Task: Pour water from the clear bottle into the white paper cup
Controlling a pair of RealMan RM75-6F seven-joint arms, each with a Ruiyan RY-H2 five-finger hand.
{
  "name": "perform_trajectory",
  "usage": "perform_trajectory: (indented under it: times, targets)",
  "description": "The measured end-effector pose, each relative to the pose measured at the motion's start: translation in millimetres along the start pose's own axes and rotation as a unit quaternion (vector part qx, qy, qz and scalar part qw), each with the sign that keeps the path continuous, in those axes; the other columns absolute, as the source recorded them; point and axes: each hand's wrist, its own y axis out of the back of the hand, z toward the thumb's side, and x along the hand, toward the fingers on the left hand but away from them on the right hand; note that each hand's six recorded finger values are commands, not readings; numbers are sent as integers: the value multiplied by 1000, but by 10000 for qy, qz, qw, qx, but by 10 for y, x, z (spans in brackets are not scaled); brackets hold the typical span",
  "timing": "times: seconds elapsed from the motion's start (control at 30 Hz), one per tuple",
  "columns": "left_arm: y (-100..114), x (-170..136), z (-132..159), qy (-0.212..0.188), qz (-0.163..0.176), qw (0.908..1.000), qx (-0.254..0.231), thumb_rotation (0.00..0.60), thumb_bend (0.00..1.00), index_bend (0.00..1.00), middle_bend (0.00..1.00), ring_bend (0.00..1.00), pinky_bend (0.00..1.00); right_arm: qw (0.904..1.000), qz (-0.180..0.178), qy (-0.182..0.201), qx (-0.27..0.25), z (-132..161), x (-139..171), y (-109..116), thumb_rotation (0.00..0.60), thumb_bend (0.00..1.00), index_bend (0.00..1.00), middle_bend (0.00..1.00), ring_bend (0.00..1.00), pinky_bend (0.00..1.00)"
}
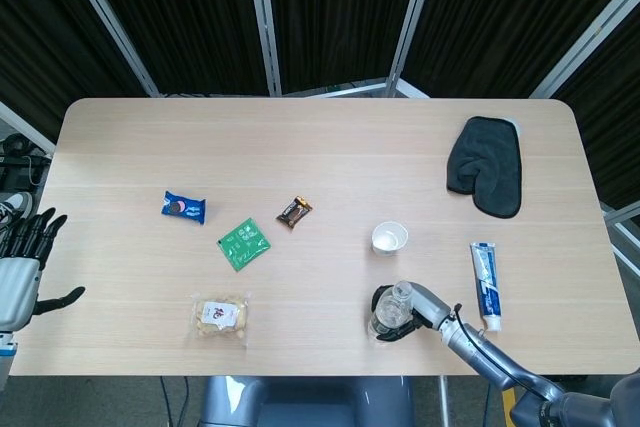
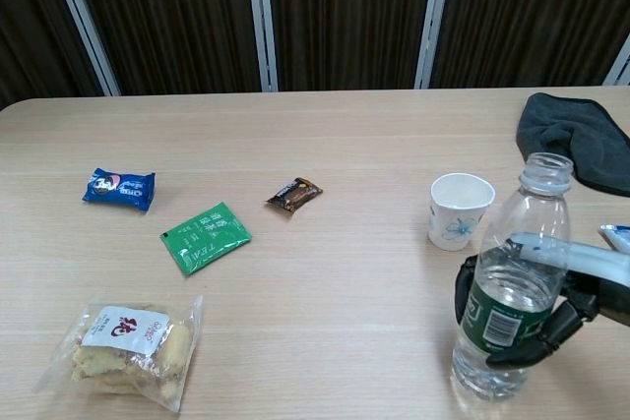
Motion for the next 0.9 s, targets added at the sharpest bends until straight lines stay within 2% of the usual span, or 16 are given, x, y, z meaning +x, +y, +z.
perform_trajectory:
  times: [0.2,0.5,0.67,0.77,0.9]
  targets:
    - [16,-9,0,-7,15,10000,-23,600,0,0,0,0,0,9996,-254,74,95,64,52,200,600,329,561,625,499,402]
    - [50,-39,13,-52,39,9999,-80,600,0,0,0,0,0,9932,-957,-45,666,104,219,771,600,385,561,625,499,402]
    - [66,-48,23,-80,49,9999,-110,600,0,0,0,0,0,9825,-1361,-263,1248,57,307,1061,600,416,561,625,499,406]
    - [73,-55,37,-108,52,9999,-118,600,0,0,0,0,0,9728,-1675,-494,1523,-4,370,1263,600,422,561,625,499,408]
    - [74,-65,56,-137,47,9998,-119,600,0,0,0,0,0,9589,-1924,-775,1936,-77,428,1446,600,435,562,625,500,411]
